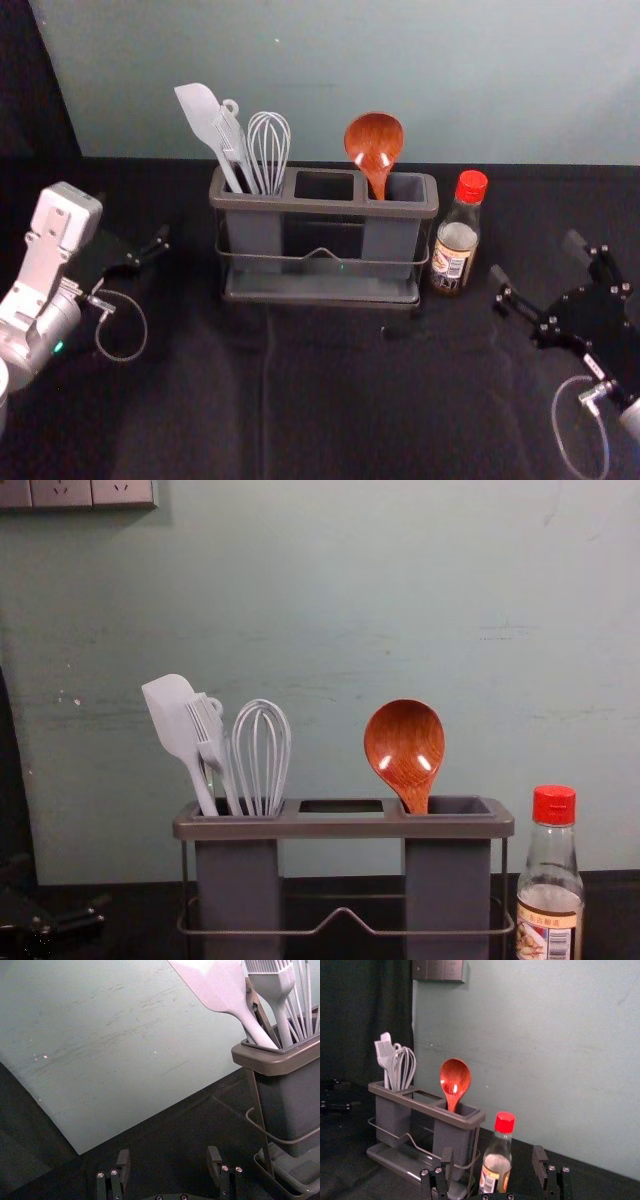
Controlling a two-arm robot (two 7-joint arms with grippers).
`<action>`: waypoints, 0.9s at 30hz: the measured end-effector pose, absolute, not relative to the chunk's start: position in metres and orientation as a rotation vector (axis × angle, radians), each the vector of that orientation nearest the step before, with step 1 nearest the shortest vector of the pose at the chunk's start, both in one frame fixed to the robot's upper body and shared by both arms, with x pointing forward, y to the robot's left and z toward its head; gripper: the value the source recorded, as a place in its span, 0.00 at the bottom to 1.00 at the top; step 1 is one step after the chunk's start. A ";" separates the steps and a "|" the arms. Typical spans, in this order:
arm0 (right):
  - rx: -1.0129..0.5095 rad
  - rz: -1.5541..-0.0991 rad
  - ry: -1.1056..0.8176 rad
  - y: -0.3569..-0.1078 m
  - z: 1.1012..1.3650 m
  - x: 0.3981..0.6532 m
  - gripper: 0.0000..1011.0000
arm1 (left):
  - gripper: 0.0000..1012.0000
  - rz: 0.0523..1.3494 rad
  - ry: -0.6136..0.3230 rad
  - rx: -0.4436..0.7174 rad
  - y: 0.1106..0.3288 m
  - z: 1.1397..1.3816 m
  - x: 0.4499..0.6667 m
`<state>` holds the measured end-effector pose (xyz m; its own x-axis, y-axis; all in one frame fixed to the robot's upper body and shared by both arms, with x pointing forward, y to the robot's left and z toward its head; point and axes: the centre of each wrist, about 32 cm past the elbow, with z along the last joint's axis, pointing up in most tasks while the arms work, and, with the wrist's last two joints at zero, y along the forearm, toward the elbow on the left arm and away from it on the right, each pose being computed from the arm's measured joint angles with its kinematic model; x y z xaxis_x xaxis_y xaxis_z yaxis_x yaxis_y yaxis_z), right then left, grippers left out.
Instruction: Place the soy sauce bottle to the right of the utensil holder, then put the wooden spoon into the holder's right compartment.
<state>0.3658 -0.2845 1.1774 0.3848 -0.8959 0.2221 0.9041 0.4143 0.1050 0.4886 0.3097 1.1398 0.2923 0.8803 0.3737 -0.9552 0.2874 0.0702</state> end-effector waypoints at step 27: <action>-0.107 -1.229 -0.133 -0.276 1.133 0.372 0.99 | 0.99 1.248 -0.285 0.304 0.310 1.140 0.489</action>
